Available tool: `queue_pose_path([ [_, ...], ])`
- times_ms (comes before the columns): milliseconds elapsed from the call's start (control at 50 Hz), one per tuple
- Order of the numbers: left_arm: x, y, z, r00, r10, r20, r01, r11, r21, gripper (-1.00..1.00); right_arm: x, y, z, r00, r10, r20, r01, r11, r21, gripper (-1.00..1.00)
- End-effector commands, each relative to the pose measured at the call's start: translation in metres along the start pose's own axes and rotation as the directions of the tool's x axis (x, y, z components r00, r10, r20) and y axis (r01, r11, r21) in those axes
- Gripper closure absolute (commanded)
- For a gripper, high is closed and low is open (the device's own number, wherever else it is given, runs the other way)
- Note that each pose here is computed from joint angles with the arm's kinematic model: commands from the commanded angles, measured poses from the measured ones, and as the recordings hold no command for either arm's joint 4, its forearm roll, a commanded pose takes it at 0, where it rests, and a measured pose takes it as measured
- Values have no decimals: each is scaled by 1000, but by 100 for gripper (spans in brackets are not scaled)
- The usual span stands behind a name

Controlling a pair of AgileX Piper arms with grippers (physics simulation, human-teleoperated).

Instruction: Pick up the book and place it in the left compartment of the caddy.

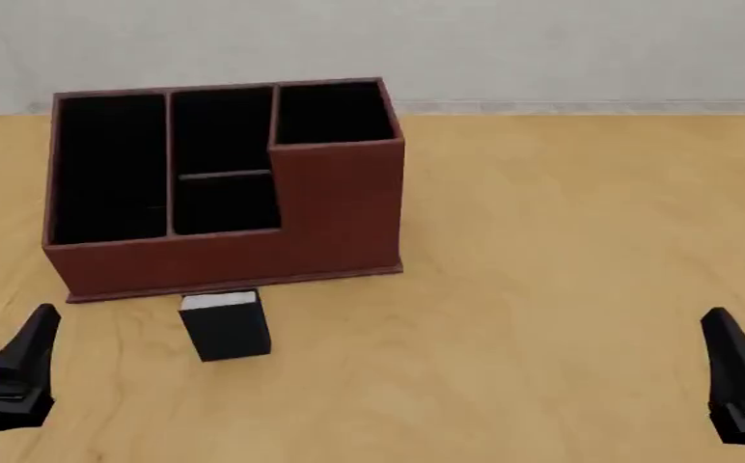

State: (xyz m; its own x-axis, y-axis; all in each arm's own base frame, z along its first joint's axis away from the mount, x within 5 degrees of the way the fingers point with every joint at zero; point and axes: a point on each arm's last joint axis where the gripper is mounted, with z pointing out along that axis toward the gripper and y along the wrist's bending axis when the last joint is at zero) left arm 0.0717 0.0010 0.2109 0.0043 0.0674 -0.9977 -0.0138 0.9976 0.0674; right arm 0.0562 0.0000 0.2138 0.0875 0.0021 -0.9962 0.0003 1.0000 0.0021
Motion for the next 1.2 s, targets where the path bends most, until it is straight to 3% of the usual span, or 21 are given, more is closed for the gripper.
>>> queue_pose_path([
  [20,-5,1,-15,994,-65,93,66,998,-9,-100,-1,0,0,1000,-4,-2,4,1000,-6,-100],
  [220,-8,1,-16,991,-62,118,64,998,-14,-100,0,1,1,1000,1,-10,-1,1000,-12,-100],
  [460,-31,-4,-1,983,-25,183,12,997,75,-100,0,1,1,1000,11,-7,-11,1000,-13,-100],
  [600,-41,-10,18,987,-44,155,24,991,132,-100,-1,1,0,1000,17,-4,-17,1000,-11,-100],
  [720,-52,-16,27,986,-23,166,-8,982,187,-100,-1,1,0,1000,20,-2,-20,1000,-10,-100],
  [1000,-62,-30,65,991,-36,128,4,971,239,-100,-1,0,0,1000,22,0,-22,1000,-6,-100],
  [1200,-74,-47,85,992,-4,130,-36,953,302,-100,0,0,0,1000,19,-1,-19,1000,-8,-100],
])
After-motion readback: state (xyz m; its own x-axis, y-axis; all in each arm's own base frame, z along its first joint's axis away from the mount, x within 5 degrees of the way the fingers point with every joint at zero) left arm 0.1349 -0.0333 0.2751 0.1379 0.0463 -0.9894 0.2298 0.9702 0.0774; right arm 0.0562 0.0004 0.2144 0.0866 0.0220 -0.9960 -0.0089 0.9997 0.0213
